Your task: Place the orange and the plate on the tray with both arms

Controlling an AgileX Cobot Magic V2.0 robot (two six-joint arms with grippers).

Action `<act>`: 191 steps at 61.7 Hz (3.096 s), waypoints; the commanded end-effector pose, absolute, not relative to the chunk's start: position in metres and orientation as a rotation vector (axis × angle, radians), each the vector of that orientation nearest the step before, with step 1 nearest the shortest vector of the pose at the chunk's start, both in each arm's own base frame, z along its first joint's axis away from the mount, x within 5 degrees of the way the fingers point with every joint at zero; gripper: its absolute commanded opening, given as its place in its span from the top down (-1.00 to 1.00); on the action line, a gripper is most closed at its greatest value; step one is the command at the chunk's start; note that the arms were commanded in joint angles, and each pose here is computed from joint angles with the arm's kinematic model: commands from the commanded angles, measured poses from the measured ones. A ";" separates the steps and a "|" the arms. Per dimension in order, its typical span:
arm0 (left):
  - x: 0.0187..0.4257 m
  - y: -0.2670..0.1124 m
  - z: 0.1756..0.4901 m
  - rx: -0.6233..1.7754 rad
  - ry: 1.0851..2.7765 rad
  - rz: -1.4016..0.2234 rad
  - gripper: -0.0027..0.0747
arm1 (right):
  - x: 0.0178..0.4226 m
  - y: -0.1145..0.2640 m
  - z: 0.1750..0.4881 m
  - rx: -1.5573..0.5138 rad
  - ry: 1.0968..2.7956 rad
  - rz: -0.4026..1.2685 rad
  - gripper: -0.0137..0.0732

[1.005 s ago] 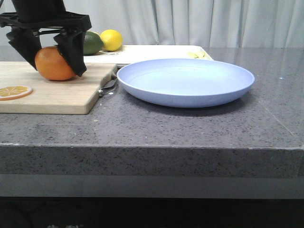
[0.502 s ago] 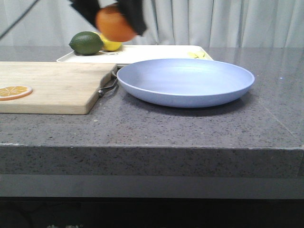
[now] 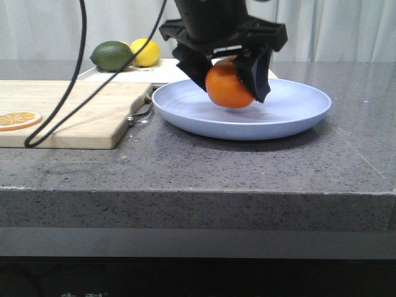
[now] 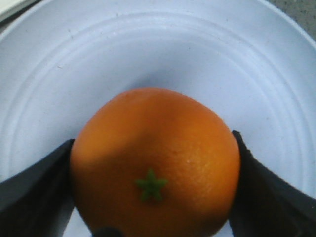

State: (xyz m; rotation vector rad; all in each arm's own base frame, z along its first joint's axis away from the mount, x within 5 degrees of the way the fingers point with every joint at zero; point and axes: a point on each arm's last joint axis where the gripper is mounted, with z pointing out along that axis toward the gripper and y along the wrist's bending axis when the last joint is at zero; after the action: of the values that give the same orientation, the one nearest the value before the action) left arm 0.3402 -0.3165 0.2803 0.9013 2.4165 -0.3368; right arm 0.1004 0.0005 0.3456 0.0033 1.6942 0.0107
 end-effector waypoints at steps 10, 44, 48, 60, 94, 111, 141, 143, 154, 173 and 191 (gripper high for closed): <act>0.334 -0.318 0.319 0.849 2.285 -0.414 -0.55 | 0.101 0.000 0.364 0.000 1.587 0.004 -0.82; 0.323 -0.306 0.391 0.863 2.268 -0.398 -0.48 | 0.101 0.000 0.364 0.000 1.587 0.004 -0.82; 0.322 -0.305 0.397 0.861 2.260 -0.401 -0.13 | 0.101 0.000 0.364 0.000 1.587 0.004 -0.82; 0.320 -0.303 0.404 0.862 2.259 -0.401 0.82 | 0.101 0.000 0.364 0.000 1.587 0.004 -0.82; 0.310 -0.294 0.403 0.906 2.367 -0.353 0.98 | 0.101 0.000 0.364 0.000 1.587 0.004 -0.82; 0.296 -0.256 0.428 0.856 2.320 -0.190 0.98 | 0.101 0.000 0.364 0.000 1.587 0.004 -0.82; 0.276 -0.099 0.440 0.332 2.362 -0.060 0.98 | 0.101 0.000 0.363 0.000 1.596 0.004 -0.82; 0.272 -0.088 0.437 0.289 2.356 -0.053 0.98 | 0.101 0.000 0.363 0.000 1.596 0.004 -0.82; 0.238 -0.046 0.426 0.144 2.276 -0.034 0.98 | 0.102 0.000 0.362 0.000 1.602 0.004 -0.82; 0.149 -0.012 0.392 0.050 2.045 -0.021 0.98 | 0.118 0.001 0.356 -0.002 1.655 0.006 -0.82; 0.061 -0.002 0.343 0.044 1.796 -0.053 0.98 | 0.134 0.001 0.350 -0.001 1.706 0.008 -0.82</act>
State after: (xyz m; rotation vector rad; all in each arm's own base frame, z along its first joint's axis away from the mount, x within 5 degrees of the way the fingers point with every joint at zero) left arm 0.0762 -0.0026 0.3374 0.0545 1.9691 -0.0209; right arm 0.1276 0.0006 0.3323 0.0039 1.8092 0.0104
